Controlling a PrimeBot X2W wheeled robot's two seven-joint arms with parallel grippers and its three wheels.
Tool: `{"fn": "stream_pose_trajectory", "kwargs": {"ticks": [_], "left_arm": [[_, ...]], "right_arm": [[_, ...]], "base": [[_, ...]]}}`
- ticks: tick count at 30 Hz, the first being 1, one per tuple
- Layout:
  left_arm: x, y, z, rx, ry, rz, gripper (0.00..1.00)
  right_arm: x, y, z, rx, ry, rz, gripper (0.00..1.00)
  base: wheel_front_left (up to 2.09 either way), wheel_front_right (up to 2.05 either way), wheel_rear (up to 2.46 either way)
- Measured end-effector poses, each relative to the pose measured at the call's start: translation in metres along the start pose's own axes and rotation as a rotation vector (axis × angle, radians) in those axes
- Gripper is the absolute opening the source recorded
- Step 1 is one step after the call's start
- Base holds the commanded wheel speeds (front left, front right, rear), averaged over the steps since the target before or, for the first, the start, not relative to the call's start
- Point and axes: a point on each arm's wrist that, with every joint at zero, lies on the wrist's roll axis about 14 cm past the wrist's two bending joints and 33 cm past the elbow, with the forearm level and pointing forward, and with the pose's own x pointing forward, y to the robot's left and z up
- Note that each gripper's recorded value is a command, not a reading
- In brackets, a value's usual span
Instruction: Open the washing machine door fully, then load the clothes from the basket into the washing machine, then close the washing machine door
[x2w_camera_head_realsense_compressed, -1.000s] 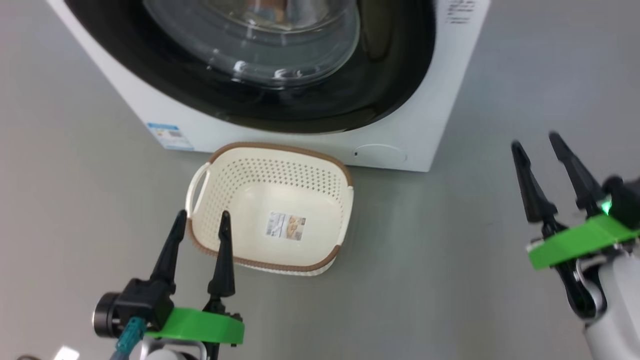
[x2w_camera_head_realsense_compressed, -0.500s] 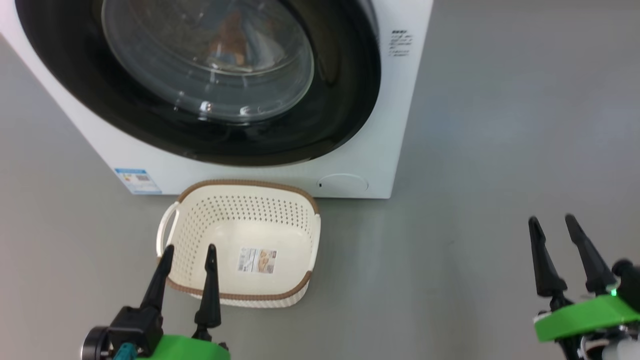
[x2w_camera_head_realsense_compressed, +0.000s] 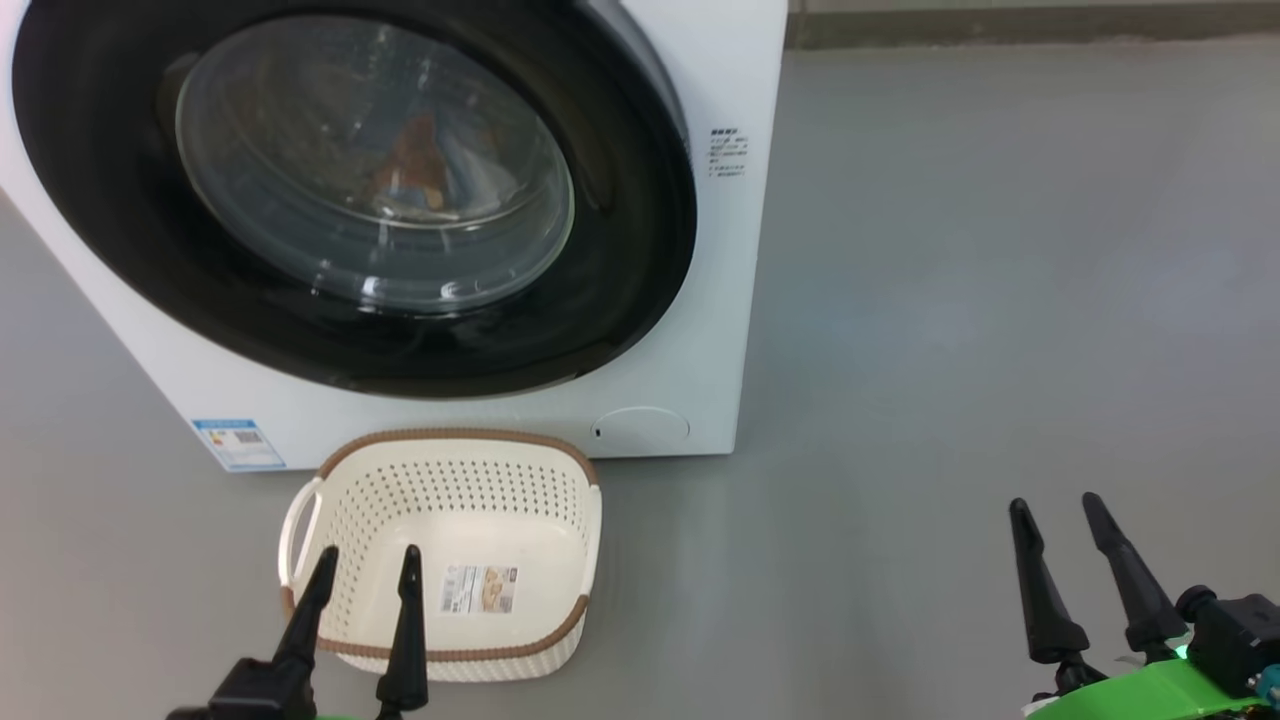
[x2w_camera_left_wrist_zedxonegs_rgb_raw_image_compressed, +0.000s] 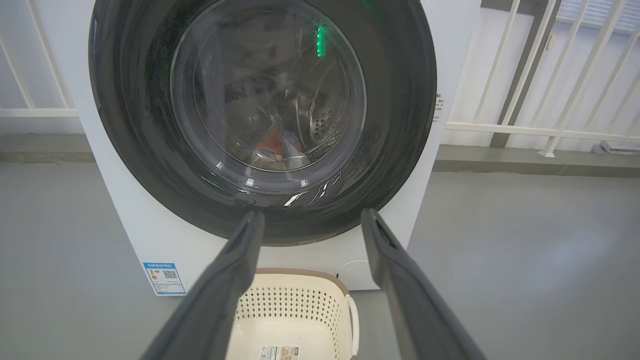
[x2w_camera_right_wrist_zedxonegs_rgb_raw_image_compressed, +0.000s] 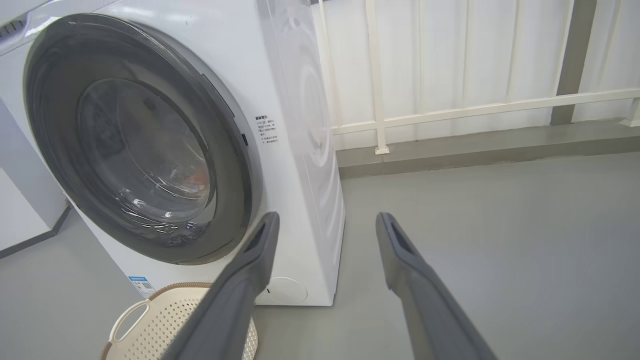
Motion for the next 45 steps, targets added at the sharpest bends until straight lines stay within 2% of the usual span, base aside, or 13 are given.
{"fn": "stream_pose_trajectory", "kwargs": {"ticks": [9,45], "left_arm": [[-0.006,-0.007,0.004,-0.001,-0.001,-0.028,1.0],[-0.008,-0.005,0.005,0.006,0.002,-0.019,1.0]], "right_arm": [[-0.009,0.011,0.018,0.012,-0.042,0.007,1.0],[-0.018,0.014,0.006,0.008,0.022,0.005,1.0]], "base": [[0.0,0.0,0.0],[0.0,0.0,0.0]]}}
